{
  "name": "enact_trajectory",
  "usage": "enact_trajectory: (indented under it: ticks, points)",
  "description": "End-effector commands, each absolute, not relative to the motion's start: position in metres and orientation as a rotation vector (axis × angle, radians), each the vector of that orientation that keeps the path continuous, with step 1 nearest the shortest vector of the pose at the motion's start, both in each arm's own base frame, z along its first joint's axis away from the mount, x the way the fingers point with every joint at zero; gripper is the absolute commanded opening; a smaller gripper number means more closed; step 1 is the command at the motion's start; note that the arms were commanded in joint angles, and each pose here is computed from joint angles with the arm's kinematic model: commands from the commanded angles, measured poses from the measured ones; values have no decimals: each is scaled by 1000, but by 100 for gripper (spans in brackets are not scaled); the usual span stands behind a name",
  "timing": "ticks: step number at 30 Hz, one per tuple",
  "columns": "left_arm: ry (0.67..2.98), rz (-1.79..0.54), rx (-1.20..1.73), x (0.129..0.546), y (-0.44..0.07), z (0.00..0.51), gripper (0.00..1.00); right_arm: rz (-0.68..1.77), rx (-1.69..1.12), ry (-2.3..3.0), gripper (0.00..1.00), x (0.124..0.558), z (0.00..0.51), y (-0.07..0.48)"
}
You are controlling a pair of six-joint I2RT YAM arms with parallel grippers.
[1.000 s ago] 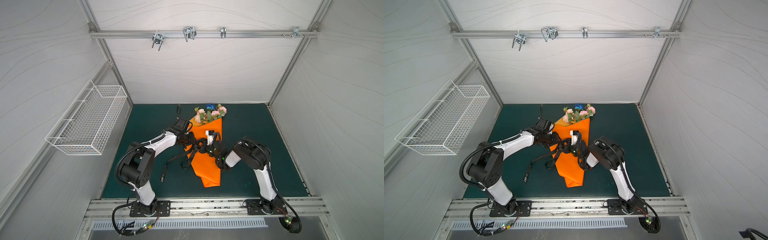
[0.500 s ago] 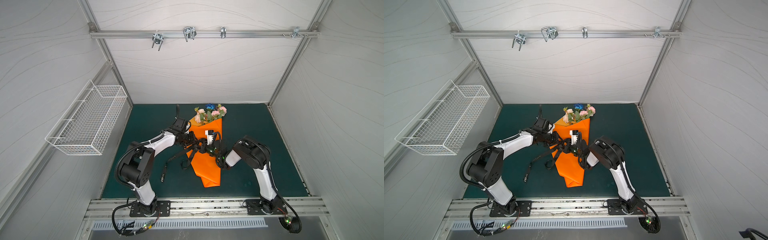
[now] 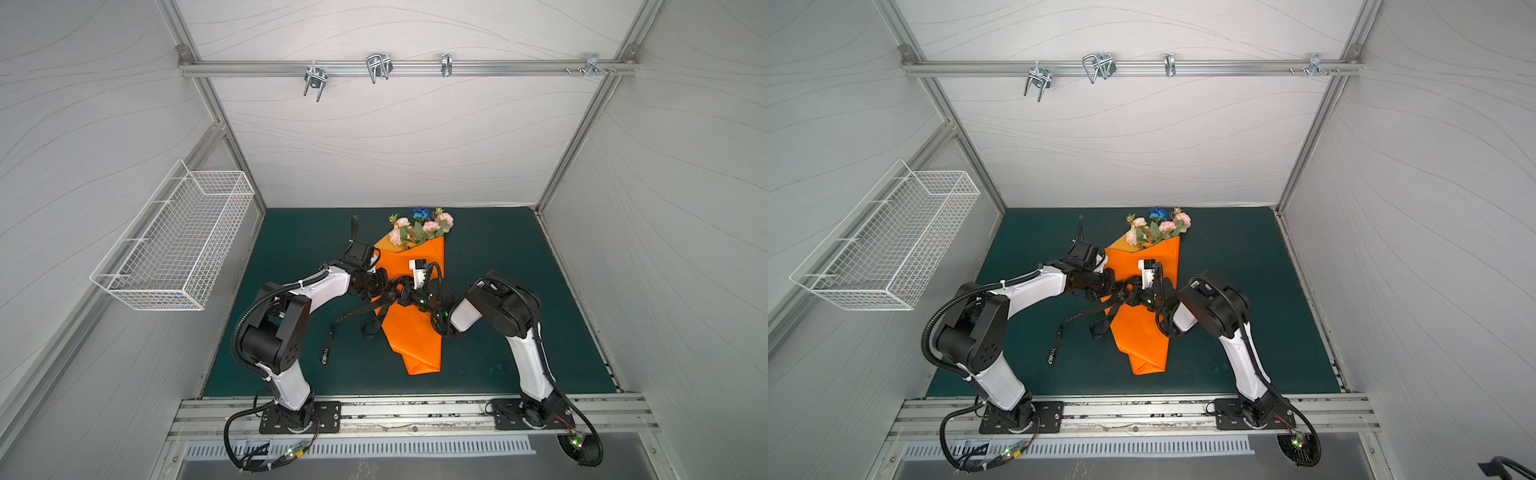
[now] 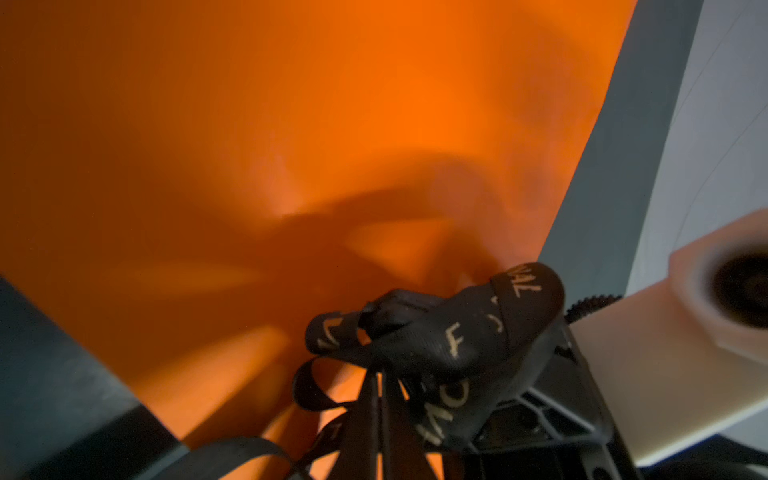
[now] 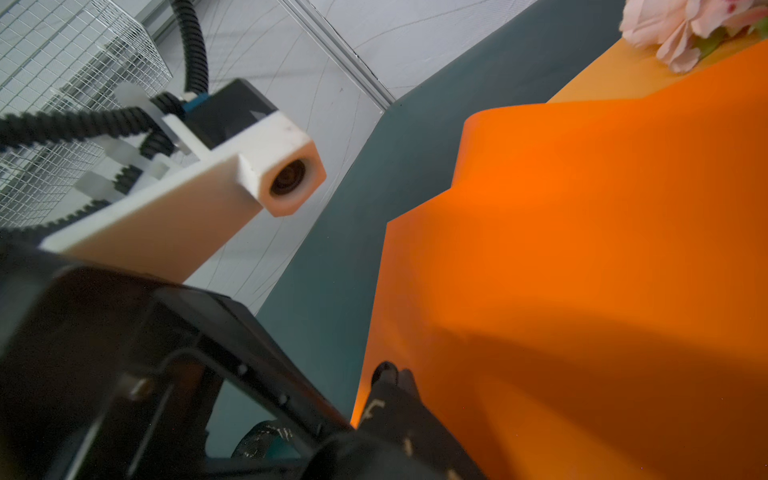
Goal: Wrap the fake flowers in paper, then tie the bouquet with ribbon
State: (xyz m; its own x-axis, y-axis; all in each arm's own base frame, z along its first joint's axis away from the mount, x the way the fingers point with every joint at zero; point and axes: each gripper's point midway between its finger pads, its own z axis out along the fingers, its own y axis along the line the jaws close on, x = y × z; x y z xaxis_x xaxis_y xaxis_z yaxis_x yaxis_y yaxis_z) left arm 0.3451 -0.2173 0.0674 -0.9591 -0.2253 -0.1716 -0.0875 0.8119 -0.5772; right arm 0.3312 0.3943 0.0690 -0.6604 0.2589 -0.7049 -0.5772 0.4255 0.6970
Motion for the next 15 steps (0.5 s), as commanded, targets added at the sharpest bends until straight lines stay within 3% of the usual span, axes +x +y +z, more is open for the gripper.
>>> enact_trajectory:
  ticks: [1,7,15]
  points:
    - [2715,-840,-242,357,-215,75,0,1312,-296,1878,6,331,81,395]
    - [2660,-824,-240,361,-213,81,0,1233,-314,1979,23,323,72,390]
    - [2604,-812,-183,360,-217,97,0,1069,-330,2145,27,303,62,379]
